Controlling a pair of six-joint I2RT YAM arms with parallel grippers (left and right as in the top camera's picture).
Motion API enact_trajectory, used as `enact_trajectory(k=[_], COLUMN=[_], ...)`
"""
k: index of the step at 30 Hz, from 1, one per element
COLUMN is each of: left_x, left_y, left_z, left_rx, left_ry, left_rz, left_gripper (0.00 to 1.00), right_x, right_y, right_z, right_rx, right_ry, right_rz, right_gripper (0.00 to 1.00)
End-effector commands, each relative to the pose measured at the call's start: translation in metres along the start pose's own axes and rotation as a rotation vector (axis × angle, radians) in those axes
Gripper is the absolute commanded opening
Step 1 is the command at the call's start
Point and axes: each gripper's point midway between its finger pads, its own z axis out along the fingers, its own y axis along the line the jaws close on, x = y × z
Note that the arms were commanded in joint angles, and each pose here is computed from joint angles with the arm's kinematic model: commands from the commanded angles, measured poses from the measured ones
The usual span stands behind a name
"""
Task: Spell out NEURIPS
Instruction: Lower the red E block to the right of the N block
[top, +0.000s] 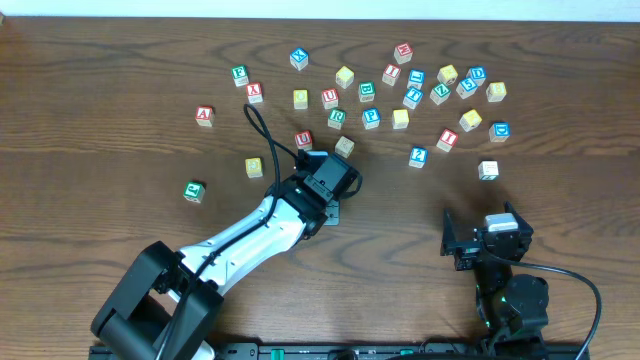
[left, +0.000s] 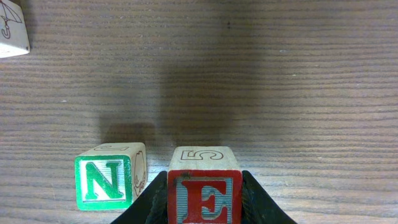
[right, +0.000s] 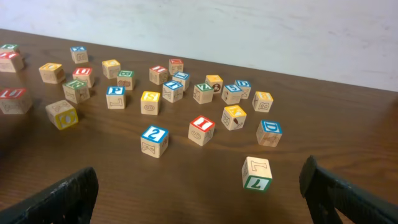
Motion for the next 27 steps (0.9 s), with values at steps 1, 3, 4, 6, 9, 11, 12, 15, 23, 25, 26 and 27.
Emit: enact_trajectory(k=[1, 3, 4, 6, 9, 11, 12, 15, 23, 25, 26, 27], left_x=[0.005, 0.006, 0.006, 0.007, 0.008, 0.009, 0.009, 0.011, 0.012, 0.012, 0.012, 0.011], left_y=[0.006, 0.006, 0.006, 0.007, 0.008, 0.008, 0.008, 0.009, 0.012, 0.013, 0.014, 0.014], left_z=[0.003, 0.004, 0.004, 0.006, 0.008, 0.009, 0.01, 0.016, 0.018, 0.018, 0.018, 0.018], left_rx=[-0.022, -0.024, -0.027, -0.03, -0.037, -0.04, -0.042, -0.05, -0.058, -0.062, -0.065, -0.065], left_ry=[0.006, 0.007, 0.006, 0.011, 0.015, 0.018, 0.02, 0.03, 0.026, 0.025, 0.024, 0.023], left_rz=[0.018, 0.019, 0.019, 0.02, 0.022, 0.023, 0.024, 0.025, 0.027, 0.027, 0.026, 0.026], left_gripper=[0.15, 0.15, 0.15, 0.15, 0.15, 0.15, 0.15, 0.15, 0.15, 0.15, 0.15, 0.15], right_x=[0.001, 0.001, 0.0, 0.001, 0.001, 0.001, 0.001, 0.001, 0.001, 0.001, 0.001, 0.001], right_y=[-0.001, -0.001, -0.001, -0.001, -0.001, -0.001, -0.001, -0.001, -0.001, -0.001, -0.001, -0.001], right_z=[0.0, 0.0, 0.0, 0.0, 0.0, 0.0, 0.0, 0.0, 0.0, 0.0, 0.0, 0.0], right_rx=[0.003, 0.003, 0.003, 0.003, 0.003, 0.003, 0.003, 0.003, 0.003, 0.003, 0.003, 0.003], right_ry=[0.001, 0.001, 0.001, 0.001, 0.001, 0.001, 0.001, 0.001, 0.001, 0.001, 0.001, 0.001], right_rz=[0.005, 0.005, 0.005, 0.005, 0.005, 0.005, 0.005, 0.005, 0.005, 0.005, 0.005, 0.005], right_gripper=[0.99, 0.99, 0.99, 0.99, 0.99, 0.99, 0.99, 0.99, 0.99, 0.99, 0.99, 0.99])
